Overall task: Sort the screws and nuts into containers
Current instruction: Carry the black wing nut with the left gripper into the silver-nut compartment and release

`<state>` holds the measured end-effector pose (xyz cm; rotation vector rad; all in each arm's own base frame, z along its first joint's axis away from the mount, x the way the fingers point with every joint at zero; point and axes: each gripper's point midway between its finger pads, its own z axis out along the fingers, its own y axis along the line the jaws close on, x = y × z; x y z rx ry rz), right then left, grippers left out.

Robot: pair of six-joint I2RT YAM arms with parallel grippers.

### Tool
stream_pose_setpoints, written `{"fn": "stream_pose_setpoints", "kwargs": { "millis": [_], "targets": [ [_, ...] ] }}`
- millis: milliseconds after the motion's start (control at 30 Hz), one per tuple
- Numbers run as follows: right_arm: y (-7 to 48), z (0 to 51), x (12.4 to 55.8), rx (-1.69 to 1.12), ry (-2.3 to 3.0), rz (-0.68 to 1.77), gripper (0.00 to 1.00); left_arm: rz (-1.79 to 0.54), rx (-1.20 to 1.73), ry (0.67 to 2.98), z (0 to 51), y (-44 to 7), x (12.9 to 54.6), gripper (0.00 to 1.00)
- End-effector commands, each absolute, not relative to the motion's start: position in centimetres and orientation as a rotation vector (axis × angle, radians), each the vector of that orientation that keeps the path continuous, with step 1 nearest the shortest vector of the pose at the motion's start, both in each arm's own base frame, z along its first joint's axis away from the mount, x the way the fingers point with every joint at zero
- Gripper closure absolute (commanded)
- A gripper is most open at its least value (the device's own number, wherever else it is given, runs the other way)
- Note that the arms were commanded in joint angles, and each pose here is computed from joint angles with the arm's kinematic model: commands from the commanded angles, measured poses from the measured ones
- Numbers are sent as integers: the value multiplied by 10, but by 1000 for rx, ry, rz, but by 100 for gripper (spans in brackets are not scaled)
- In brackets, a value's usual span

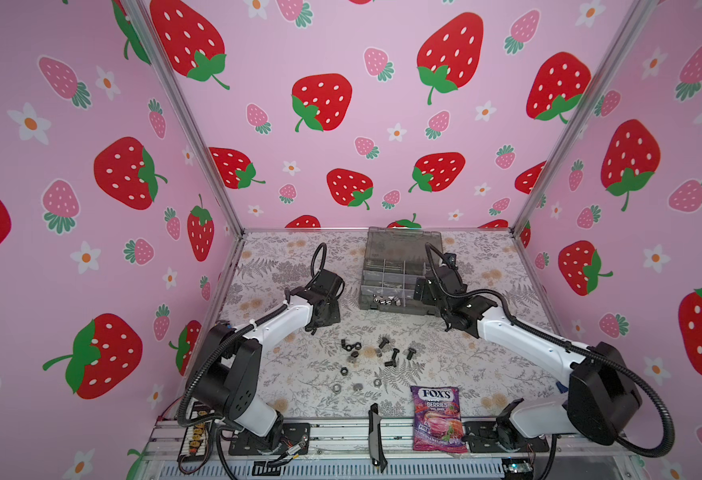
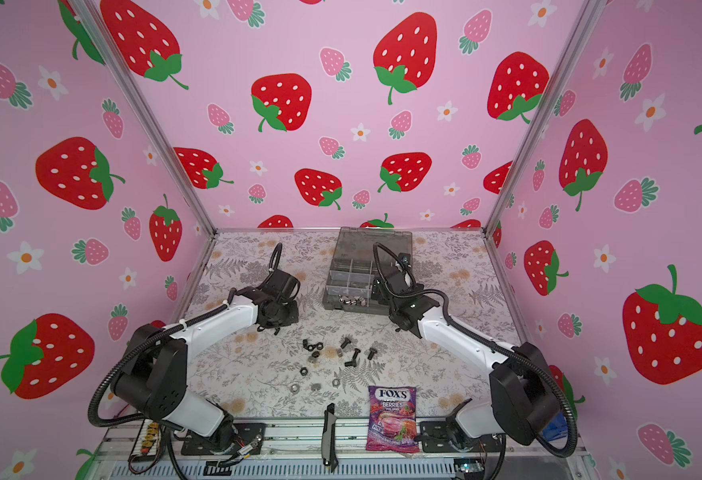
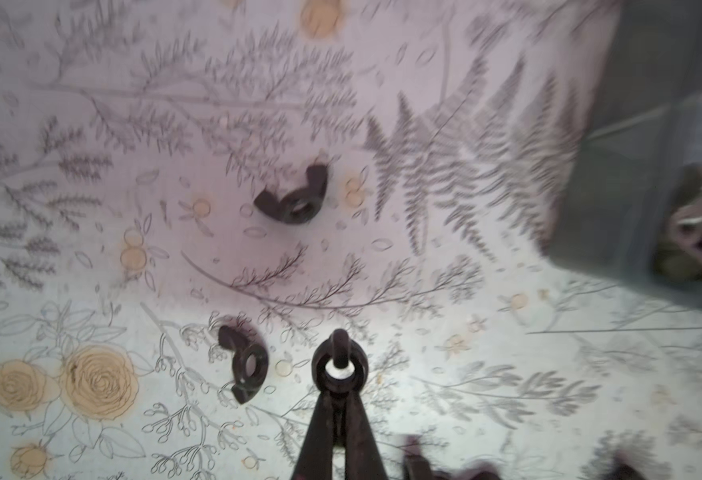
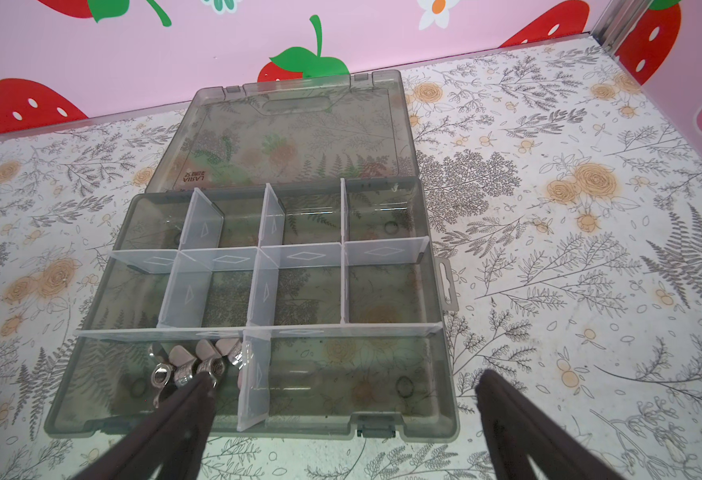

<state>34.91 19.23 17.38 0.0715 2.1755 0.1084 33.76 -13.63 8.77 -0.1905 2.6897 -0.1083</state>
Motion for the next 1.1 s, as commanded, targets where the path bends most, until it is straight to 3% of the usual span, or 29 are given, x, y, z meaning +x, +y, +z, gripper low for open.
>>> {"fn": "stream_pose_setpoints", "kwargs": {
  "millis": [0, 300, 600, 1067],
  "targets": [
    [178, 182, 345, 148, 2148, 102, 0, -133, -133, 2604, 121, -153, 364, 100],
    [172, 184, 339, 184, 2137, 123, 0, -166, 16, 2566, 143, -216, 407, 100],
    [171, 185, 338, 196, 2131, 126, 0, -186, 138, 2578, 133, -267, 443, 100],
    [175, 181, 341, 193, 2144, 130, 0, -164, 173, 2646, 90, -289, 462, 100]
  ]
}}
